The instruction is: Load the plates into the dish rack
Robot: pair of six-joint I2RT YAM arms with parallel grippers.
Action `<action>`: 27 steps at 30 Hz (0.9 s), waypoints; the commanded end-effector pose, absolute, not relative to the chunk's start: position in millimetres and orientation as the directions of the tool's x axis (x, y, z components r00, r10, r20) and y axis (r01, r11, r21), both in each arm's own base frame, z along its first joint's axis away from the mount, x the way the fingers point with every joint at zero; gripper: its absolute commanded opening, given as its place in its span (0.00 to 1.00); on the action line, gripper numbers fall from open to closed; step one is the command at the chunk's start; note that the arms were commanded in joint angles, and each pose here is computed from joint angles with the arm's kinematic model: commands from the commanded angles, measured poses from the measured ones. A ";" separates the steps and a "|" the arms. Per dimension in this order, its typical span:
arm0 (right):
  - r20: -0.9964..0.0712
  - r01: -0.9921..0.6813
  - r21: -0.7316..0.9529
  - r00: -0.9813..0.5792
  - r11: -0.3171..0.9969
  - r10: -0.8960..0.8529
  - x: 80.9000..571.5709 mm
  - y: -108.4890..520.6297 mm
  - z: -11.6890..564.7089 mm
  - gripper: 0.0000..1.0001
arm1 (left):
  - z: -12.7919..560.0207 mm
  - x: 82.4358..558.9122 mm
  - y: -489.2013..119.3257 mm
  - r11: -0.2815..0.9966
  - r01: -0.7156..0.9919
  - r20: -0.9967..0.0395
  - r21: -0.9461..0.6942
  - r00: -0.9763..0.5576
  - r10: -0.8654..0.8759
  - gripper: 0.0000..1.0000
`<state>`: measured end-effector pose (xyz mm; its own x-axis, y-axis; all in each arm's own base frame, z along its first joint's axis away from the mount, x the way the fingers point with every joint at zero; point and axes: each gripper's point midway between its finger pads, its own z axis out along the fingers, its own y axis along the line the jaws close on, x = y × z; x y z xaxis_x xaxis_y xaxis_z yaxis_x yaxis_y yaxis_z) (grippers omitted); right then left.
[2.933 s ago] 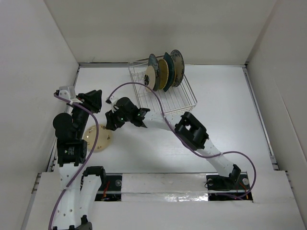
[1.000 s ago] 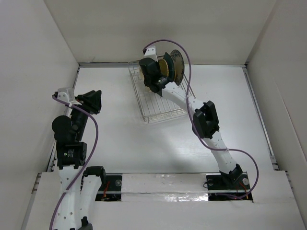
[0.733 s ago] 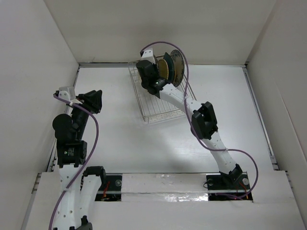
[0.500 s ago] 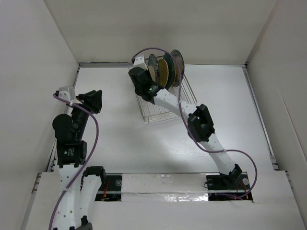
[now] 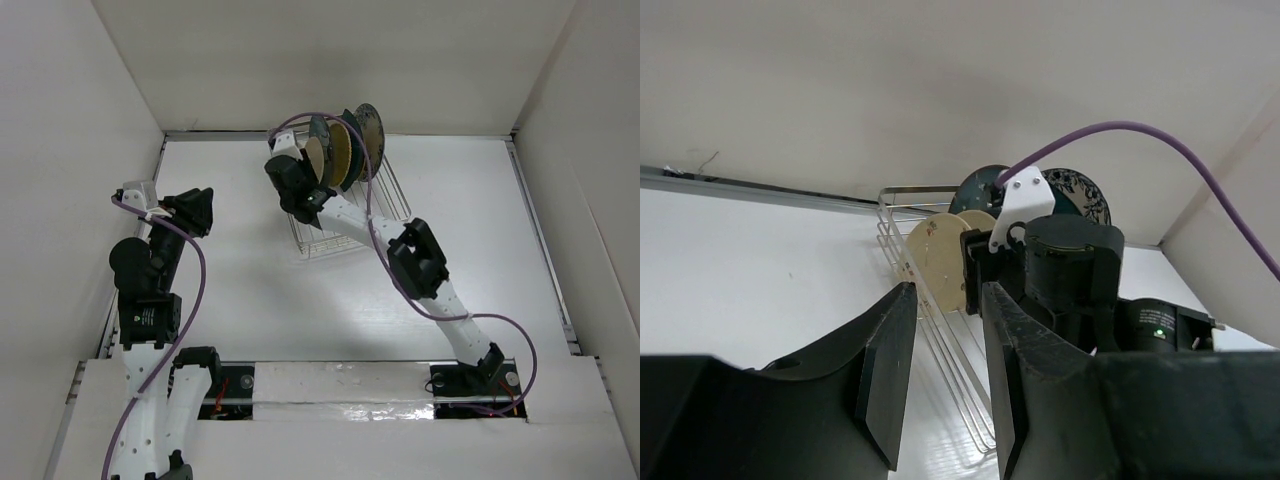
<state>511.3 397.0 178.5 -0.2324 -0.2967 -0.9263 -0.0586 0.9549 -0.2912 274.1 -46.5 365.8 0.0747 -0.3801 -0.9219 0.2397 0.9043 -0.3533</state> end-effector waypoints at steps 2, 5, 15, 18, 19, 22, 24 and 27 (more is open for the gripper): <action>-0.988 -0.109 -0.104 -0.105 0.989 -0.115 491.0 398.2 273.5 0.54 | 373.4 274.8 -47.9 0.901 0.257 -0.918 -0.348 0.099 -0.383 0.30; -1.000 -0.187 -0.007 -0.028 0.982 -0.013 465.7 385.5 324.5 0.67 | 370.9 276.5 -50.0 0.900 0.266 -0.921 -0.346 0.086 -0.380 0.34; -0.910 -0.275 0.313 0.189 0.909 0.370 346.4 256.6 428.0 0.87 | 374.1 275.4 -70.4 0.863 0.374 -0.923 -0.340 0.041 -0.382 0.51; -0.851 -0.297 0.391 0.242 0.871 0.465 314.4 217.8 441.1 0.87 | 384.1 265.1 -73.3 0.856 0.406 -0.920 -0.320 0.084 -0.384 0.53; -0.832 -0.301 0.411 0.263 0.860 0.489 307.0 207.6 446.9 0.87 | 389.3 259.2 -73.5 0.856 0.414 -0.918 -0.309 0.106 -0.383 0.53; -0.769 -0.259 0.470 0.348 0.844 0.536 283.7 159.4 460.2 0.87 | 396.7 250.6 -74.5 0.856 0.430 -0.914 -0.288 0.143 -0.380 0.54; -0.762 -0.203 0.481 0.384 0.853 0.521 276.8 134.4 455.4 0.87 | 398.7 247.5 -74.3 0.859 0.431 -0.915 -0.275 0.157 -0.371 0.54; -0.708 -0.219 0.524 0.425 0.823 0.564 260.3 108.3 464.8 0.86 | 400.9 243.5 -72.4 0.867 0.424 -0.915 -0.262 0.178 -0.363 0.53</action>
